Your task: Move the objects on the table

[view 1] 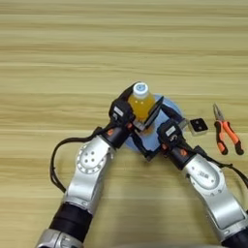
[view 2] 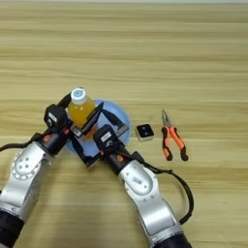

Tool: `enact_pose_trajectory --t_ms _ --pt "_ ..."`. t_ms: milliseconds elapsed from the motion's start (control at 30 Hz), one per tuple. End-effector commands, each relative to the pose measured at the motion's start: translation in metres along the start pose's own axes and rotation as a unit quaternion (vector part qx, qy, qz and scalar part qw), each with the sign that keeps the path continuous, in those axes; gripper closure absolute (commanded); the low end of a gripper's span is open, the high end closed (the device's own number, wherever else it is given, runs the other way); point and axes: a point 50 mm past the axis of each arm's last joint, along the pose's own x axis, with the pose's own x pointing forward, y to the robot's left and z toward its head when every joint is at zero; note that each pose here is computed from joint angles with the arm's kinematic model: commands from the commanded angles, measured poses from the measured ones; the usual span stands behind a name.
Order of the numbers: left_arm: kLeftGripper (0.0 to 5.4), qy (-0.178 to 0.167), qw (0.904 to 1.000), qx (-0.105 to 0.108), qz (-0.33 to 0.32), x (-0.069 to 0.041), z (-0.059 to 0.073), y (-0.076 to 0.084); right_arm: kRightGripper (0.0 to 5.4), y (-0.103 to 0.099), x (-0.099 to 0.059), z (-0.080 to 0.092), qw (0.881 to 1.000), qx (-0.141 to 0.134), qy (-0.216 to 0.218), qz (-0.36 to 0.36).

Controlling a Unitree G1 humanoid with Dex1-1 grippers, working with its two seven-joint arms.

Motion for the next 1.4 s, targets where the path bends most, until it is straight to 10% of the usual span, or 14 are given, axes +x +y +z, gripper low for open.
enact_pose_trajectory --t_ms 33,567,1400 --pt "1.97 -0.025 0.9995 -0.011 -0.017 0.007 0.008 -0.010 0.00 -0.002 0.002 -0.002 1.000 0.002 0.004 -0.003" --pt "1.97 -0.011 0.9993 -0.023 -0.026 0.005 0.002 -0.018 0.00 -0.002 0.005 -0.001 1.000 0.003 0.000 -0.004" --pt "1.97 -0.006 0.9994 -0.023 -0.026 0.005 -0.001 -0.018 1.92 -0.007 0.006 0.000 1.000 0.013 -0.005 -0.020"
